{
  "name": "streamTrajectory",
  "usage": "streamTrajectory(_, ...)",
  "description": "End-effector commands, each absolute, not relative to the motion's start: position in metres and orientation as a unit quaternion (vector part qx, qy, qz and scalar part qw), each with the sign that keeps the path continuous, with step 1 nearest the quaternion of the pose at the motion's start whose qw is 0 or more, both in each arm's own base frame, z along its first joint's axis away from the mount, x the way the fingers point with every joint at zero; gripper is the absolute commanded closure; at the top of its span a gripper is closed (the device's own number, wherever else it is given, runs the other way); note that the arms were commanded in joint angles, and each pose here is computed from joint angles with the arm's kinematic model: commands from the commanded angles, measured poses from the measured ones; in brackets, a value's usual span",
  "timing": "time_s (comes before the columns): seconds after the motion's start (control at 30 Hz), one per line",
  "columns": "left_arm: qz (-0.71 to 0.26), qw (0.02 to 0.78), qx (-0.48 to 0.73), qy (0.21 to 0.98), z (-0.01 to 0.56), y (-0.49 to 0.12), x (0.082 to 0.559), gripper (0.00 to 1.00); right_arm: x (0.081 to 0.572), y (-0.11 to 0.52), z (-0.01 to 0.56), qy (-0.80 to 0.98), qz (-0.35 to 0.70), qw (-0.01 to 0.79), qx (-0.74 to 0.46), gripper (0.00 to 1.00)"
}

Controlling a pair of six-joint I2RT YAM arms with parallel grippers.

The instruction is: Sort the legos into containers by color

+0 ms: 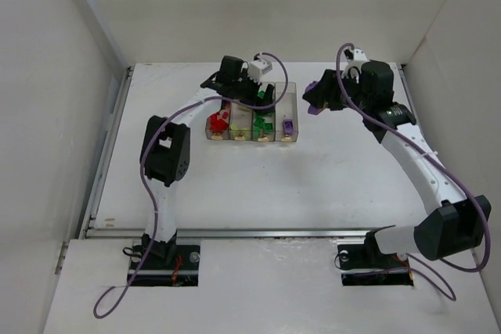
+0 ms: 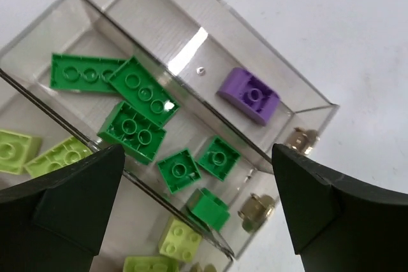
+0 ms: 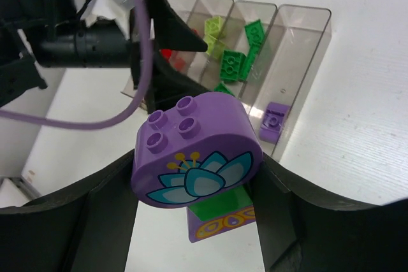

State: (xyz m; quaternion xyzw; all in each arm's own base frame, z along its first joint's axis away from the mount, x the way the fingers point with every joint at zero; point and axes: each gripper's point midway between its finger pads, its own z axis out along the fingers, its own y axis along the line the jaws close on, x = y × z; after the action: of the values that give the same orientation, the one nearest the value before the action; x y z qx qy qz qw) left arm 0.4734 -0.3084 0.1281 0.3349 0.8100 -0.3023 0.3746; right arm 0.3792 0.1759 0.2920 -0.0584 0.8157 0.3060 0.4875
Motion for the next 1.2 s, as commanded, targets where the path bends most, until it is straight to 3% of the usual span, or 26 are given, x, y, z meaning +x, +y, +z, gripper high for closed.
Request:
streamTrajectory(0.0,-0.32,0.472,0.434,0.698,0.264,-0.312,0.431,0.0,0.381,0.179,0.363,0.758,0.352,0.548,-0.028,1.0)
streamTrajectory(0.1,-0.297,0.497,0.504,0.641,0.285,-0.315,0.397,0.0,0.386,0.173,0.382,0.741,0.371,0.558,0.037,1.0)
streamTrajectory(0.13,-0.301,0.528,0.517,0.603,0.318,-0.314,0.378,0.0,0.387,0.171,0.388,0.736,0.373,0.562,0.053,1.0)
streamTrajectory(0.3,-0.357,0.581,0.5,0.534,0.375,-0.326,0.323,0.0,0.392,0.168,0.403,0.711,0.367,0.581,0.146,1.0)
streamTrajectory(0.47,-0.414,0.557,0.449,0.562,0.387,-0.349,0.311,0.0,0.383,0.175,0.409,0.69,0.376,0.58,0.214,1.0)
streamTrajectory(0.73,-0.434,0.519,0.396,0.621,0.372,-0.368,0.337,0.0,0.37,0.181,0.408,0.676,0.374,0.582,0.255,1.0)
streamTrajectory(1.17,-0.472,0.51,0.423,0.581,0.382,-0.378,0.312,0.0,0.369,0.186,0.394,0.683,0.371,0.572,0.262,1.0)
